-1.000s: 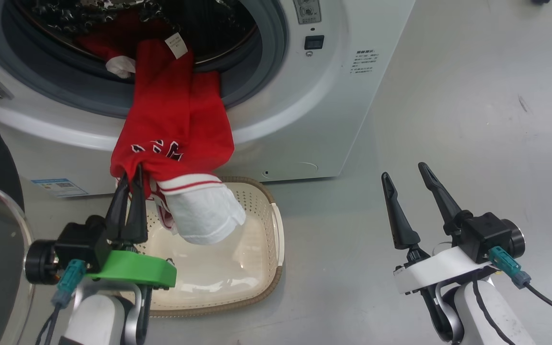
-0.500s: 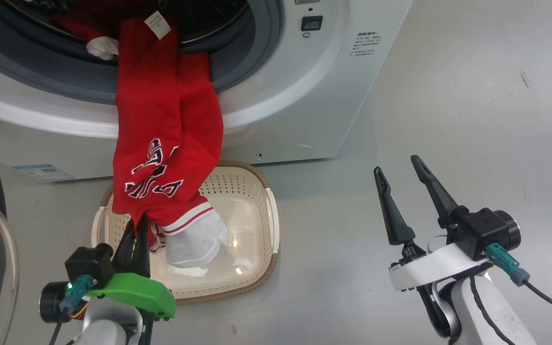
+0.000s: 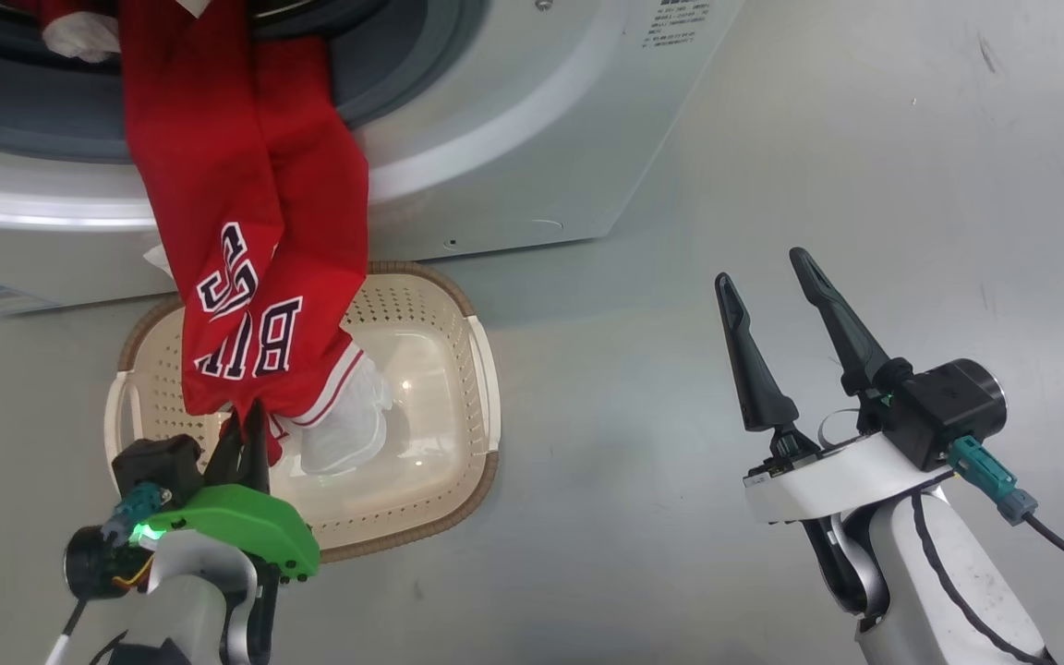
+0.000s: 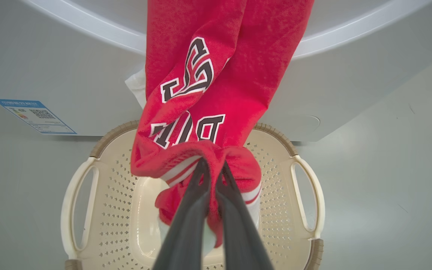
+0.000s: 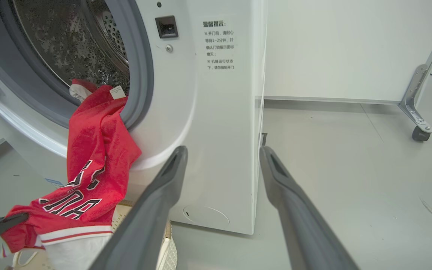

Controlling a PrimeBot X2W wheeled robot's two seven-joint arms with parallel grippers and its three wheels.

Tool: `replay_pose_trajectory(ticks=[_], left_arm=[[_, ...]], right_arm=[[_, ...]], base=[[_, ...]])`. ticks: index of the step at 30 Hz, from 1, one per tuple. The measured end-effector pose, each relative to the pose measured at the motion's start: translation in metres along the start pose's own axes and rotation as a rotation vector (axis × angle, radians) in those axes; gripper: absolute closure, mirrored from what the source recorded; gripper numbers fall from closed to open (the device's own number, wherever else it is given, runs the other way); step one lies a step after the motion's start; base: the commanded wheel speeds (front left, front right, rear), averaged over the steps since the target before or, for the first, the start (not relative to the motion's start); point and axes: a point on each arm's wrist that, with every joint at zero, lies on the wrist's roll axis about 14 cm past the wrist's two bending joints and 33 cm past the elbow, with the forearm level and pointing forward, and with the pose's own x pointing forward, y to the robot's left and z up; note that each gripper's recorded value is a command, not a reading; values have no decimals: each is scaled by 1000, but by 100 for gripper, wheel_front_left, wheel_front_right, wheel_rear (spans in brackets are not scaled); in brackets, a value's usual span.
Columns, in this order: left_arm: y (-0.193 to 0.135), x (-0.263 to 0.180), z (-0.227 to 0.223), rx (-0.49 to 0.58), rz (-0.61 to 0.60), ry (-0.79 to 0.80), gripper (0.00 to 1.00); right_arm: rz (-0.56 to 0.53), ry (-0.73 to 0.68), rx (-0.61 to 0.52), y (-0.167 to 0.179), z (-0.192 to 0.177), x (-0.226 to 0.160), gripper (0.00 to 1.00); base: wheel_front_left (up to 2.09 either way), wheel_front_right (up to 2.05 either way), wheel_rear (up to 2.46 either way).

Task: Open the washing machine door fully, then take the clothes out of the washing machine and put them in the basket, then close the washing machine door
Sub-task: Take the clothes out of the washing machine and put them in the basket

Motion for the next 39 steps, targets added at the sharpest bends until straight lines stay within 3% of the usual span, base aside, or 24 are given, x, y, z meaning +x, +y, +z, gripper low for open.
replay_pose_trajectory(ticks=[23,31,32,34,35,39], left_arm=[[6,68,-75,-10,17,282,100],[5,79,-79,-4,9,302,100],[4,80,-77,0,8,294,86],[4,82,-76,3,6,291,40],[5,83,-75,6,7,284,2],[6,82,-70,23,10,265,0]], right_arm=[[-40,71,7,-27,-38,27,0],[-43,80,4,-30,-42,30,0],[-43,82,4,-30,-43,30,0],[-42,83,4,-29,-43,30,0],[-42,83,4,-30,-43,31,0],[-40,79,3,-29,-42,31,0]], base=[[0,0,0],[0,0,0],[0,0,0],[0,0,0],[0,0,0],[0,0,0]])
